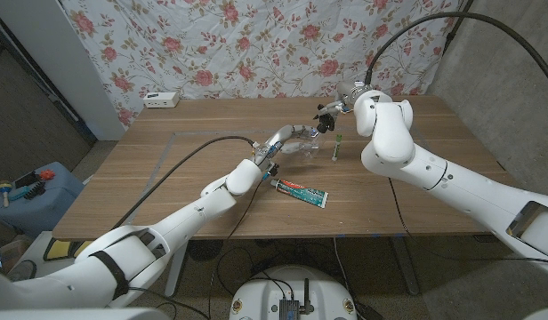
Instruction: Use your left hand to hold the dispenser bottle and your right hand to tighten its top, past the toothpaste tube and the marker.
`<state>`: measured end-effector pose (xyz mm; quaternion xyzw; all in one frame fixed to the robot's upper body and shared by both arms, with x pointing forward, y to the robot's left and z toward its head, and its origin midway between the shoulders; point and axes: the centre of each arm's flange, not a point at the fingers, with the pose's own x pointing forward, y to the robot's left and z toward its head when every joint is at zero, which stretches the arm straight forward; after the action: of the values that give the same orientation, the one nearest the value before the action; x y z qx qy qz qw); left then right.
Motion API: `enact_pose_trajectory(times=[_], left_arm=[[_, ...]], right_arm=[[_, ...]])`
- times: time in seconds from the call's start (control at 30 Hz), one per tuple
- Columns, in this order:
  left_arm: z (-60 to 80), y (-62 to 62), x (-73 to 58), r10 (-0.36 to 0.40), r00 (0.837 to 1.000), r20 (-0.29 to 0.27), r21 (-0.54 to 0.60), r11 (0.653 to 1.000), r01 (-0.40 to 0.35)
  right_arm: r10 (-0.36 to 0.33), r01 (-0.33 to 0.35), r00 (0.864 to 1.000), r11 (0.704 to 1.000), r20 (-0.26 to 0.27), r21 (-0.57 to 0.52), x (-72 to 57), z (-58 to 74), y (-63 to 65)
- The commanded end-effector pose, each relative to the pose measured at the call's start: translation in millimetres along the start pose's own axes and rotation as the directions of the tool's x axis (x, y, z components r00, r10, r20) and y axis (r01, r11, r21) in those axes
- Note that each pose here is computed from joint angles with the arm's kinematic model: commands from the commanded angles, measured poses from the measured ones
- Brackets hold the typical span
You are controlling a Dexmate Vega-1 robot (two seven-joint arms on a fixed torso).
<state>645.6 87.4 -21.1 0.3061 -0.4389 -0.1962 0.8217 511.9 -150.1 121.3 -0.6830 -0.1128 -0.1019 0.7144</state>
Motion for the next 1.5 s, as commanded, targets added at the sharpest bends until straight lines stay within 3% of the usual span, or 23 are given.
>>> enact_pose_trajectory(times=[0.03, 0.83, 1.5], left_arm=[[-0.7, 0.4, 0.1, 0.001, 1.000, -0.002, 0.000, 1.000, -0.001], [-2.7, 0.5, 0.3, 0.006, 1.000, -0.003, -0.006, 1.000, -0.006], [-2.5, 0.6, 7.3, -0.001, 1.000, -0.002, -0.005, 1.000, 0.001]], right_arm=[[-0.006, 0.007, 1.000, 1.000, -0.026, 0.020, -0.2, 0.8, 1.7], [0.003, 0.002, 0.997, 0.998, -0.075, 0.065, 3.9, 4.4, 5.8], [-0.012, 0.016, 0.998, 0.997, -0.058, 0.080, 2.4, -3.1, 2.0]])
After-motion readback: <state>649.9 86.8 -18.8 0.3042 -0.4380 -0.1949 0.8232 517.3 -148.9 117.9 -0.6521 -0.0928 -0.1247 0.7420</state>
